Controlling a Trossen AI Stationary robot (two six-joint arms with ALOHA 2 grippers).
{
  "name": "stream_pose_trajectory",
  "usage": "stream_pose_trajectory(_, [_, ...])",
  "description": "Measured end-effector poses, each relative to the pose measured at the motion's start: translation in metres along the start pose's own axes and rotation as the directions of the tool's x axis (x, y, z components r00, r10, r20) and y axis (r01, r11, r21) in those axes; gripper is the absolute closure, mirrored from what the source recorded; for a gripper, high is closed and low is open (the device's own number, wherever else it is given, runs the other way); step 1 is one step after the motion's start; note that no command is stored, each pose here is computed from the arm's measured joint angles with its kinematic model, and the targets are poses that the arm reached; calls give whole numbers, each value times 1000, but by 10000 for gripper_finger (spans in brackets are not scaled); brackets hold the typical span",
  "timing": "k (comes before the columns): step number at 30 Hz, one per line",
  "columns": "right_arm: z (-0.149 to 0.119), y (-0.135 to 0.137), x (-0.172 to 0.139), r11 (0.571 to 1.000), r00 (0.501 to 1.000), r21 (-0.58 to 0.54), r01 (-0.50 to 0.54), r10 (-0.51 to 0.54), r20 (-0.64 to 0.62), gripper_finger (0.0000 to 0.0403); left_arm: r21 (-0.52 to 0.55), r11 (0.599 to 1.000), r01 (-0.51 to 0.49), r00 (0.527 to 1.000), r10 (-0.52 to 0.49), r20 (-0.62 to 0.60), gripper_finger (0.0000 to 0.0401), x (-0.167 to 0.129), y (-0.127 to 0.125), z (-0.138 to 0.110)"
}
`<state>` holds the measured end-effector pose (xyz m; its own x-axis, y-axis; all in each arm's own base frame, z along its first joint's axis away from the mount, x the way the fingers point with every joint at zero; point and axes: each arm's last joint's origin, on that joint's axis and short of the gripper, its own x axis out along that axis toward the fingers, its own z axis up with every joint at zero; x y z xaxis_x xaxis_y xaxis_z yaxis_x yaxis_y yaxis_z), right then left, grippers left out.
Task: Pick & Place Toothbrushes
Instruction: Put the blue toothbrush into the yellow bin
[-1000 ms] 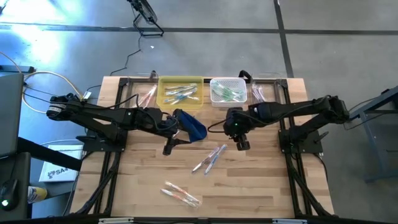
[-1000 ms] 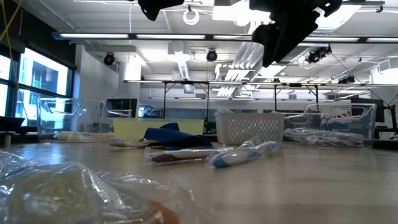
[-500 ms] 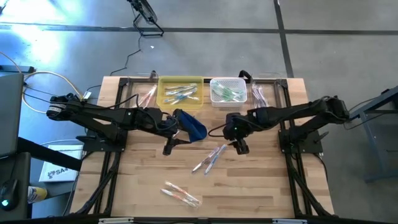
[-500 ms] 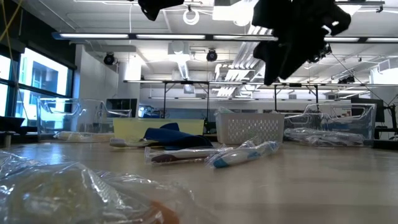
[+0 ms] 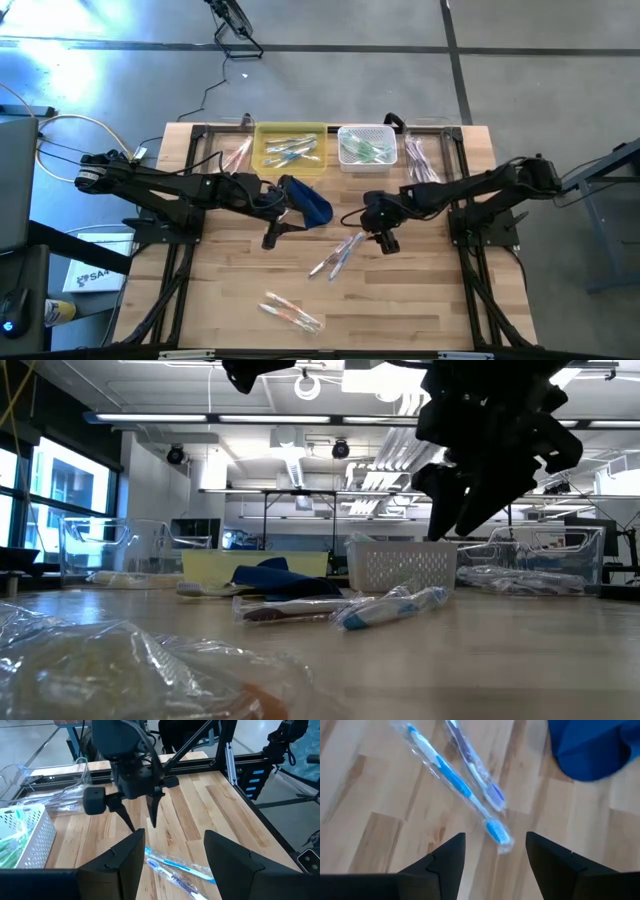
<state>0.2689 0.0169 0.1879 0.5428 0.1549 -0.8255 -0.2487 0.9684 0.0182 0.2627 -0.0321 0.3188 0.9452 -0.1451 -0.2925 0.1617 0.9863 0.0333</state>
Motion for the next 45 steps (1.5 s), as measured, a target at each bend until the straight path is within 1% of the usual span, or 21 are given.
stream_pose_trajectory(2, [-1, 1, 2, 1000, 1000, -11, 4, -4, 20, 202, 1, 1000, -11, 1000, 11, -1, 203, 0, 0, 0])
stream_pose_trajectory(6, [-1, 4, 9, 999, 999, -24, 32, -32, 12, 202, 2, 1000, -24, 1000, 24, -1, 203, 0, 1, 0])
stream_pose_trajectory(13, [-10, 6, 41, 999, 996, -34, 26, -29, -83, 202, 2, 1000, -25, 1000, 25, -4, 203, 0, 1, 0])
stream_pose_trajectory(17, [-10, 4, 51, 995, 992, -40, 89, -92, -88, 202, 2, 1000, -25, 1000, 25, -4, 203, 0, 1, 0])
stream_pose_trajectory(19, [-10, 3, 53, 994, 991, -41, 105, -108, -85, 202, 2, 1000, -25, 1000, 25, -5, 203, 0, 1, 0])
stream_pose_trajectory(24, [-10, 4, 53, 994, 994, -77, 74, -80, -80, 202, 2, 1000, -25, 1000, 25, -6, 203, 0, 1, -1])
stream_pose_trajectory(28, [-11, 5, 56, 994, 996, -106, 9, -18, -85, 202, 2, 1000, -25, 1000, 25, -7, 203, 0, 1, -1])
stream_pose_trajectory(37, [-14, 3, 68, 994, 993, -104, 45, -56, -108, 203, 2, 1000, -28, 1000, 28, -9, 203, 0, 1, -1])
stream_pose_trajectory(40, [-15, 3, 68, 994, 992, -104, 41, -53, -116, 221, 2, 1000, -27, 1000, 27, -7, 203, 0, 1, -1])
stream_pose_trajectory(45, [-17, 4, 67, 994, 990, -106, 31, -45, -133, 276, 2, 1000, -26, 1000, 27, -9, 203, 0, 1, -1])
